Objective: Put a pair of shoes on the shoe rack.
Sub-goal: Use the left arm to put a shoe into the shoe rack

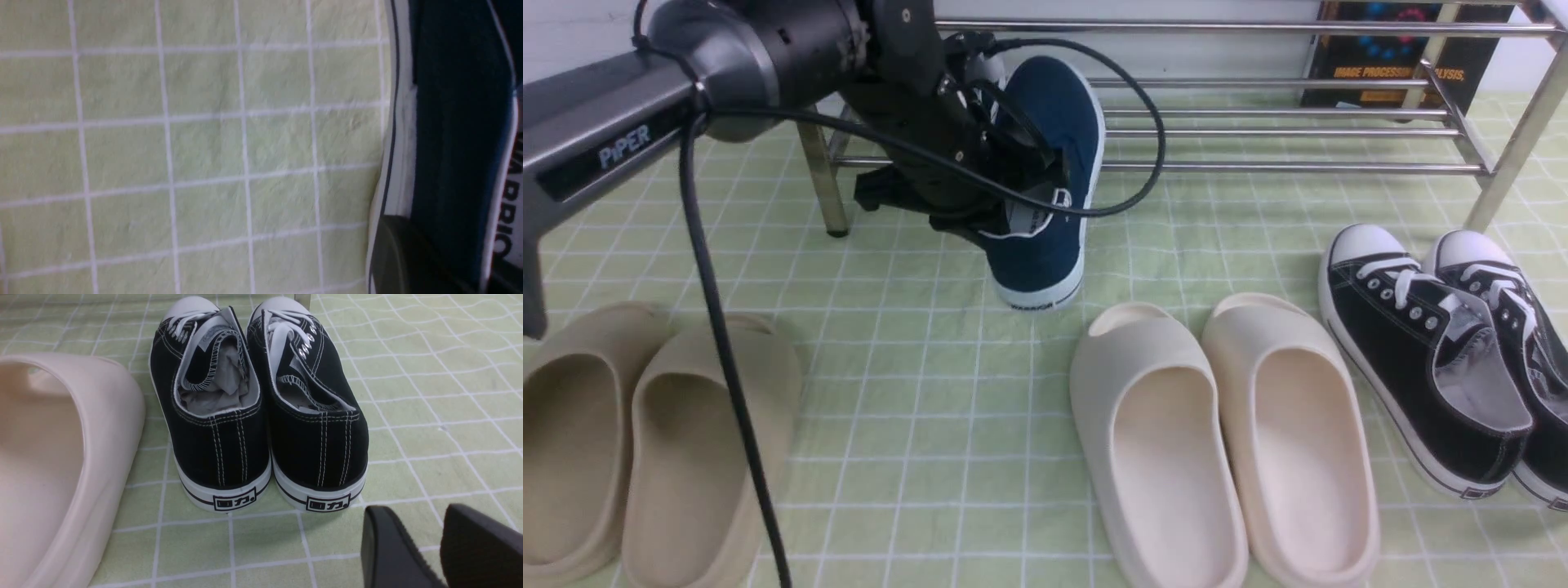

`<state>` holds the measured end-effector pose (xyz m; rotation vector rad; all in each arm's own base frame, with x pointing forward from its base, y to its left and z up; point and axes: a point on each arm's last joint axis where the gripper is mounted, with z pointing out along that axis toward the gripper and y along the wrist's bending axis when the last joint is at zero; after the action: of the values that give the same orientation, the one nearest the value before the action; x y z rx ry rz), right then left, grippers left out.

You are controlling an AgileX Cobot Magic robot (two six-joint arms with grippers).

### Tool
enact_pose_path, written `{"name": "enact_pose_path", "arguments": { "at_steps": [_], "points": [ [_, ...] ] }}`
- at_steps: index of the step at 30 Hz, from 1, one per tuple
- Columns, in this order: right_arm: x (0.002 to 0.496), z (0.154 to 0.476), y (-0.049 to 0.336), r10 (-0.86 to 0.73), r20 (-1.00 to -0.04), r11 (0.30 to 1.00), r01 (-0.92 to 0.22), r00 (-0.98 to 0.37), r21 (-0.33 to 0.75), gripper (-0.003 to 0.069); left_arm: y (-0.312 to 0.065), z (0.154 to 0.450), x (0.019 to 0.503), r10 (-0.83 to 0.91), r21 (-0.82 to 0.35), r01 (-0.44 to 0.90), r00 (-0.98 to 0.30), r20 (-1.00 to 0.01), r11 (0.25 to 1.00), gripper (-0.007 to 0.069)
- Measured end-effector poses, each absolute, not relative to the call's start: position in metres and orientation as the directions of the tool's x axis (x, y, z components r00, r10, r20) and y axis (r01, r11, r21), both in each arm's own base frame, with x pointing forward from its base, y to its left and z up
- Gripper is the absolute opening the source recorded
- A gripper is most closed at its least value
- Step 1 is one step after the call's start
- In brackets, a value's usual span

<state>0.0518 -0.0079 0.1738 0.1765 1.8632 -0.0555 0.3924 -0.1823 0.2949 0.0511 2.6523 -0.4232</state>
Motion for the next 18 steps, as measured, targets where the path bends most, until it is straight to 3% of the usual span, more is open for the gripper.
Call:
{"name": "enact_pose_path", "arguments": {
  "at_steps": [5, 18],
  "points": [
    [0.052, 0.174, -0.008, 0.093, -0.954, 0.987, 0.150, -0.286, 0.052, 0.0239, -0.179, 0.298, 0.423, -0.091, -0.331, 0.077, -0.882, -0.463, 0.940, -0.0002],
    [0.052, 0.174, -0.008, 0.093, -0.954, 0.987, 0.150, -0.286, 0.052, 0.0239, -0.182, 0.275, 0.481, -0.126, -0.355, 0.058, -0.872, -0.474, 0.933, -0.0002]
  ]
}}
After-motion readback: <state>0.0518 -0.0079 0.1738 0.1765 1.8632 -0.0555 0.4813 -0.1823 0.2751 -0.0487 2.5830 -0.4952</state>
